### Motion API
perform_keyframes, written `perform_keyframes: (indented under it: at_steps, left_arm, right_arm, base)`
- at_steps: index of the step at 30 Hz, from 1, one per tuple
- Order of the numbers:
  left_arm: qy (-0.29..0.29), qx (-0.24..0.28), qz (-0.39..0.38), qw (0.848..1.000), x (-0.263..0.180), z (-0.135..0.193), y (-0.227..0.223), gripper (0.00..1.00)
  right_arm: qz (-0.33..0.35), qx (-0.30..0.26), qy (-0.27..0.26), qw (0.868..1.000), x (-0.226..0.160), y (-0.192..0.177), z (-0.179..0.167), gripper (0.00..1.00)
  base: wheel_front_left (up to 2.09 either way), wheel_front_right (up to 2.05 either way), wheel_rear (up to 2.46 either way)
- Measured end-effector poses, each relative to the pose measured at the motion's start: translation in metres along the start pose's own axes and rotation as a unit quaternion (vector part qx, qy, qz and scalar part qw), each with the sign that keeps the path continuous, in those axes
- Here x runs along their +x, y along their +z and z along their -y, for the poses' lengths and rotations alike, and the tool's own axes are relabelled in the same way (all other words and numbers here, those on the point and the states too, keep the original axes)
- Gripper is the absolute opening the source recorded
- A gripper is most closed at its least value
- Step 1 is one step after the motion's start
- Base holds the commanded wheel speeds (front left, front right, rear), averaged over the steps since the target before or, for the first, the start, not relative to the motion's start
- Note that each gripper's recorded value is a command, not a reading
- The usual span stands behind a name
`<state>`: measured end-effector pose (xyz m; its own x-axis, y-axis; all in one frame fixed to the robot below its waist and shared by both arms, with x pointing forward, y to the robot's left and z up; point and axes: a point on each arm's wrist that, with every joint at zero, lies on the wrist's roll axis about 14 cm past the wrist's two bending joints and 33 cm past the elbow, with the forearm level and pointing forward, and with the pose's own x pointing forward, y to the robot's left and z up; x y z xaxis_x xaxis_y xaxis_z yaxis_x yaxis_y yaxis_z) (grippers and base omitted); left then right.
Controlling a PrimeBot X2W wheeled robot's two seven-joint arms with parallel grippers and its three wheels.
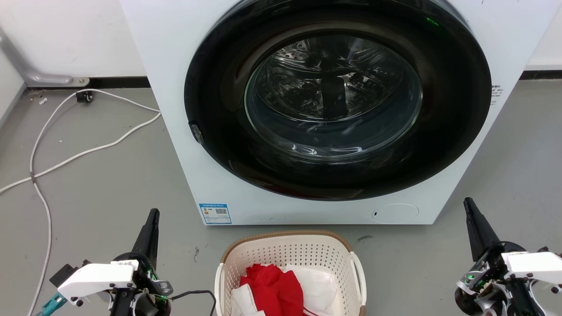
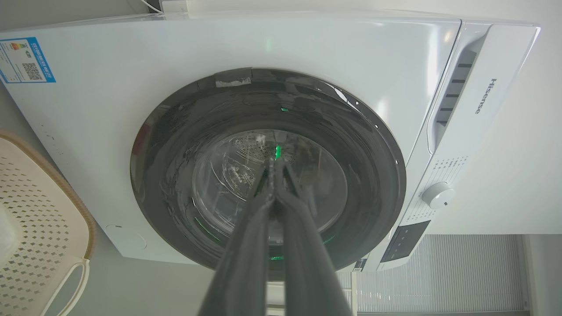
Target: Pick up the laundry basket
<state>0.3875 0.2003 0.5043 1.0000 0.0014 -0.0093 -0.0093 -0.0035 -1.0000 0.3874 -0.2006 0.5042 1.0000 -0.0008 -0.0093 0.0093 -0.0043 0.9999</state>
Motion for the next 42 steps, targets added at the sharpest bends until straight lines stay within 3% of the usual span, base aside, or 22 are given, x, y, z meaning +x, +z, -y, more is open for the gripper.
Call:
perform_keyframes:
  at_steps: [29,30,34,42]
  left_arm:
    - [0.0,-0.001,-0.001,1.0,0.0,0.0,0.0,0.0]
    - [0.005,-0.001,-0.002,1.0,-0.001,-0.004,-0.001,1.0]
    - [0.035,-0.006,0.0,0.999,-0.011,-0.024,-0.002,1.0]
    - [0.027,0.038,0.012,0.999,-0.01,-0.018,0.001,1.0]
  right_arm:
    - [-0.001,0.001,0.0,1.0,0.0,0.0,0.0,0.0]
    - [-0.001,0.001,-0.005,1.0,-0.001,-0.001,0.004,1.0]
    - [0.003,0.005,-0.037,0.999,-0.012,0.0,0.025,1.0]
    - [0.015,-0.046,-0.032,0.998,-0.011,0.003,0.02,1.0]
  base:
    - [0.0,0.0,0.0]
    - [0.0,0.0,0.0]
    - [0.0,0.0,0.0]
    - [0.0,0.0,0.0]
